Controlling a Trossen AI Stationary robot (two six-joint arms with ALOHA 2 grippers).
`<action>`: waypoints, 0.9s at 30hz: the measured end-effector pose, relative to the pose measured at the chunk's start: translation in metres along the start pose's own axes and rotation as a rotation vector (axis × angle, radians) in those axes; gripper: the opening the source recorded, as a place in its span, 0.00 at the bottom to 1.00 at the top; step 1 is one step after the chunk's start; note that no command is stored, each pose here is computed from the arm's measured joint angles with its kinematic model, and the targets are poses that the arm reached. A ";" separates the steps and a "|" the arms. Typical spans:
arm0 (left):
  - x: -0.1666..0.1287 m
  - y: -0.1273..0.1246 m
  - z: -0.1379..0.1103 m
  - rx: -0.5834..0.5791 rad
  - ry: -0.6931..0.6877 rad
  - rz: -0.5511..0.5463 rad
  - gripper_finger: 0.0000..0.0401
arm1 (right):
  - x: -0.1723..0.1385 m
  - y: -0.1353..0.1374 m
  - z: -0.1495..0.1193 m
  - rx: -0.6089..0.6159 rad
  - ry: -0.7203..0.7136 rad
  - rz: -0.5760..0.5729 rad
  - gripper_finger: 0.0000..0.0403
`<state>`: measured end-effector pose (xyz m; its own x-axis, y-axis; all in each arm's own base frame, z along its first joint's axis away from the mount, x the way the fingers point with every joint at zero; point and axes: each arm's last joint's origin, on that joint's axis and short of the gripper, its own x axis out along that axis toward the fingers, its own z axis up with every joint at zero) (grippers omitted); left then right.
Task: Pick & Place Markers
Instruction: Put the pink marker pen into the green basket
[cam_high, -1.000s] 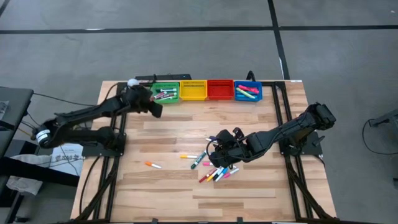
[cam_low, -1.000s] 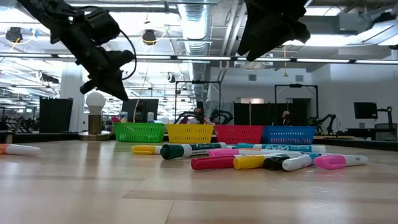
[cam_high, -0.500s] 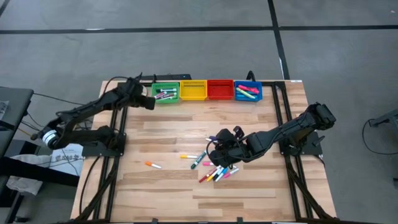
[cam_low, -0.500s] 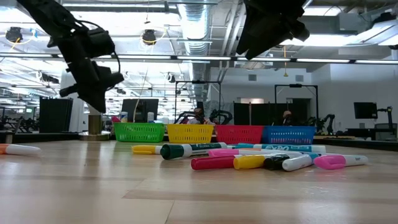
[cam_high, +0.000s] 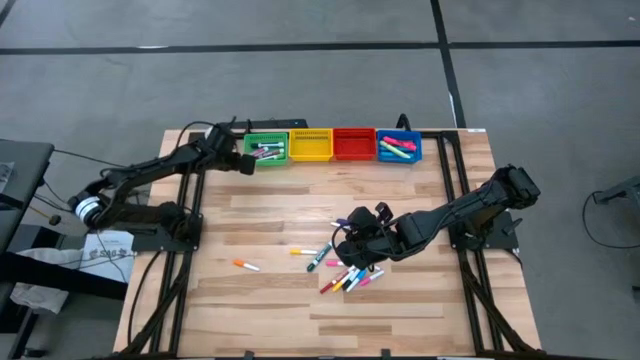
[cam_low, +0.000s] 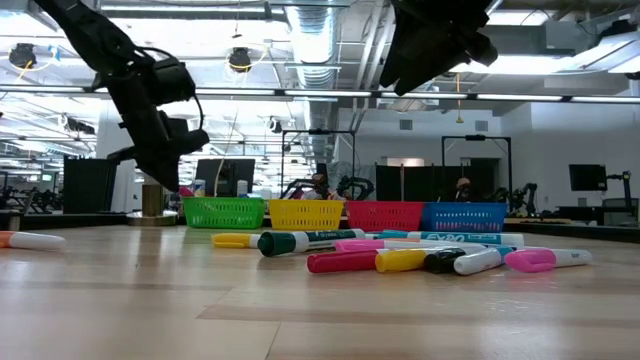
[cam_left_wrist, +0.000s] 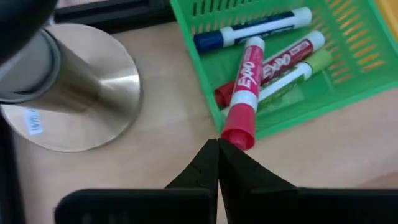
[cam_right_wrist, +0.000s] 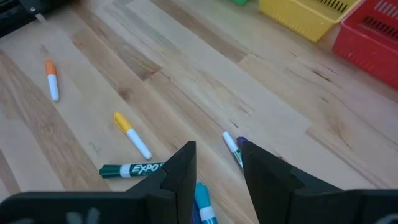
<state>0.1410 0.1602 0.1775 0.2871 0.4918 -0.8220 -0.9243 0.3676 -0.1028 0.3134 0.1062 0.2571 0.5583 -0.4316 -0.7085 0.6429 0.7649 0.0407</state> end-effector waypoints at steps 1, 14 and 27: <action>0.000 -0.001 0.000 -0.007 0.005 -0.017 0.01 | 0.000 0.000 0.000 0.000 0.000 0.000 0.29; -0.008 -0.028 0.026 -0.002 -0.203 -0.473 0.01 | 0.000 0.000 0.000 0.000 -0.001 -0.001 0.29; -0.013 -0.057 0.008 0.141 -0.167 -0.496 0.01 | 0.000 0.000 0.000 0.001 -0.001 -0.001 0.29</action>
<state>0.1919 0.1391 0.1989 0.7270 0.3472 -0.5924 -0.6282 0.6845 -0.3698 0.3135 0.1061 0.2572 0.5587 -0.4327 -0.7076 0.6437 0.7642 0.0409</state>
